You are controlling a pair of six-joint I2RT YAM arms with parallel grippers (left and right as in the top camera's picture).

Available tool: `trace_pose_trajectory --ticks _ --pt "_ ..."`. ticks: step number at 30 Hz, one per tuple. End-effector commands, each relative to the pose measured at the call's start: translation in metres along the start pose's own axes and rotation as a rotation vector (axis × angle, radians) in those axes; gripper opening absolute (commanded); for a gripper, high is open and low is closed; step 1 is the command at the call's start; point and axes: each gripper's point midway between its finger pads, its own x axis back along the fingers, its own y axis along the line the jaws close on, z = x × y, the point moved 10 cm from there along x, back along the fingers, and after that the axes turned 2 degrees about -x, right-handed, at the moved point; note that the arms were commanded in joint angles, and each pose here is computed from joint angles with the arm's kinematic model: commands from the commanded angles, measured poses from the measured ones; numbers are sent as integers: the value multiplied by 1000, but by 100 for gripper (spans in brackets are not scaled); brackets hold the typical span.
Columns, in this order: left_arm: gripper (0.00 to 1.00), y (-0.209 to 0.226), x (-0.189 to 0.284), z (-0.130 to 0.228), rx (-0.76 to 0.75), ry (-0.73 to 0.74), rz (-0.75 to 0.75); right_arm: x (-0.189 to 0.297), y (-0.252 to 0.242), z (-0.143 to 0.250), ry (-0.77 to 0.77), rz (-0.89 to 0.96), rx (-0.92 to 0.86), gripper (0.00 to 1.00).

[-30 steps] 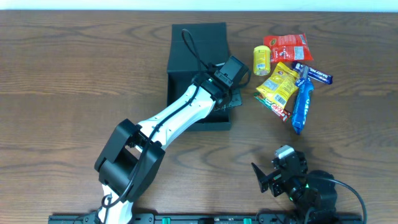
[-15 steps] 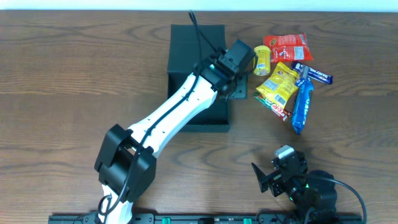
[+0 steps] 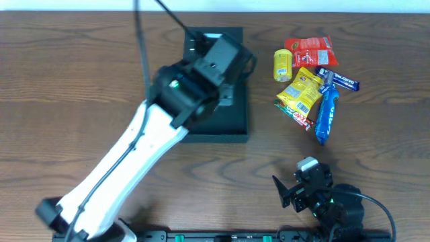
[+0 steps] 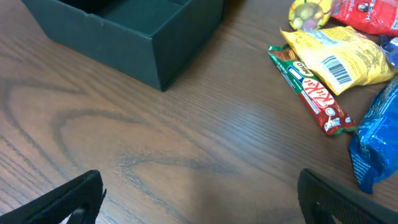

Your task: Pack container

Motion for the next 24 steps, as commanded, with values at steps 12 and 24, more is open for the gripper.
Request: trace_pose_trajectory --ticks 12,24 --pt "74 41 27 9 -48 7 -176 7 16 -37 -228 -294 -282 99" --pt "79 76 11 -6 15 102 -77 20 15 -69 -373 -420 -680 99"
